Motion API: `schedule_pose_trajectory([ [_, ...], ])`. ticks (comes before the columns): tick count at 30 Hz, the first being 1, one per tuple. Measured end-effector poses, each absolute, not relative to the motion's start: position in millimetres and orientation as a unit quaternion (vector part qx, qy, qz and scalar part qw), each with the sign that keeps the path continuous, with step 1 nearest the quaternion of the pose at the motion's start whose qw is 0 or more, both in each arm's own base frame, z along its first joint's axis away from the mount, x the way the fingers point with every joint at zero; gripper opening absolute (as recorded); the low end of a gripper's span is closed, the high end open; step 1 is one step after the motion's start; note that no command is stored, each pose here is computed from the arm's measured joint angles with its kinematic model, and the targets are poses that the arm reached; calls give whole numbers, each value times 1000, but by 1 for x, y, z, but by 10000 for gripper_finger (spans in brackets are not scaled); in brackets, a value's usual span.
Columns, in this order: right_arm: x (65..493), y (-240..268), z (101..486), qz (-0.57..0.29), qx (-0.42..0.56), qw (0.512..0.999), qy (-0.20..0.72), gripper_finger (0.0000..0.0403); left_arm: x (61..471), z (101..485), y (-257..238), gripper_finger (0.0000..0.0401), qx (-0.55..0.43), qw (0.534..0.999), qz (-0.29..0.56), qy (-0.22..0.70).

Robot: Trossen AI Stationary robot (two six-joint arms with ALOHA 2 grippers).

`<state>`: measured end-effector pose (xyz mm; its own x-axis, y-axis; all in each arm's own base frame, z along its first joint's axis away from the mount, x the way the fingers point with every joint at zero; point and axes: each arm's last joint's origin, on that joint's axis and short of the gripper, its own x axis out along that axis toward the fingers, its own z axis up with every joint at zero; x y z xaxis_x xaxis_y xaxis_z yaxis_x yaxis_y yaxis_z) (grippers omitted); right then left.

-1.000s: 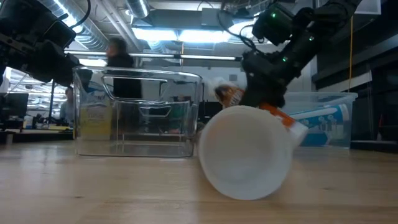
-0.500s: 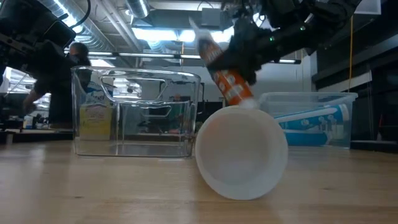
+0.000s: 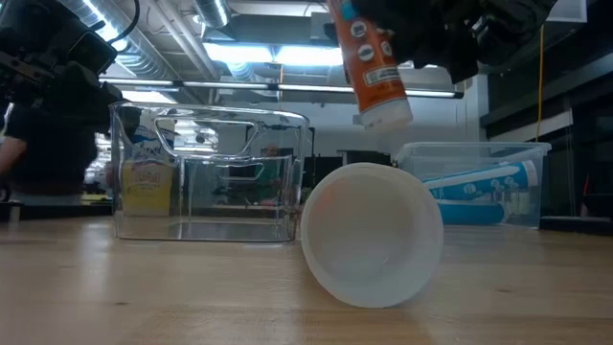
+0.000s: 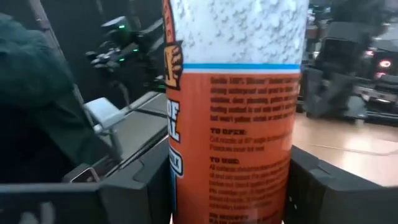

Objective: Pick & place silicon tubes, Sealant and Lysol wipes
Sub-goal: Put the top orange sealant into the transparent bin

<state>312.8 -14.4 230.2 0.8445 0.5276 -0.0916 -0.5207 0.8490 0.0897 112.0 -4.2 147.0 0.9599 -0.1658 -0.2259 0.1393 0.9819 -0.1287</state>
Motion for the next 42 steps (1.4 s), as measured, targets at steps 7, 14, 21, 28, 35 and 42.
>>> schedule_pose_trajectory([
  [7, 314, -15, 231, 248, 26, 967, 53, 210, 112, 147, -4, 6, -56, 988, -77, 119],
  [14, 316, -20, 230, 152, 78, 983, 64, 210, 112, 147, -4, 11, -56, 988, -77, 119],
  [21, 326, -22, 243, 24, 145, 986, 80, 210, 112, 147, -4, 10, -56, 988, -77, 119],
  [28, 336, -20, 264, -95, 174, 978, 71, 210, 112, 147, -4, 11, -56, 988, -77, 119],
  [35, 338, -14, 272, -160, 232, 958, 58, 210, 112, 147, -4, 9, -56, 988, -77, 119],
  [42, 337, -13, 272, -236, 298, 924, 23, 210, 112, 147, -4, 6, -56, 988, -77, 119],
])
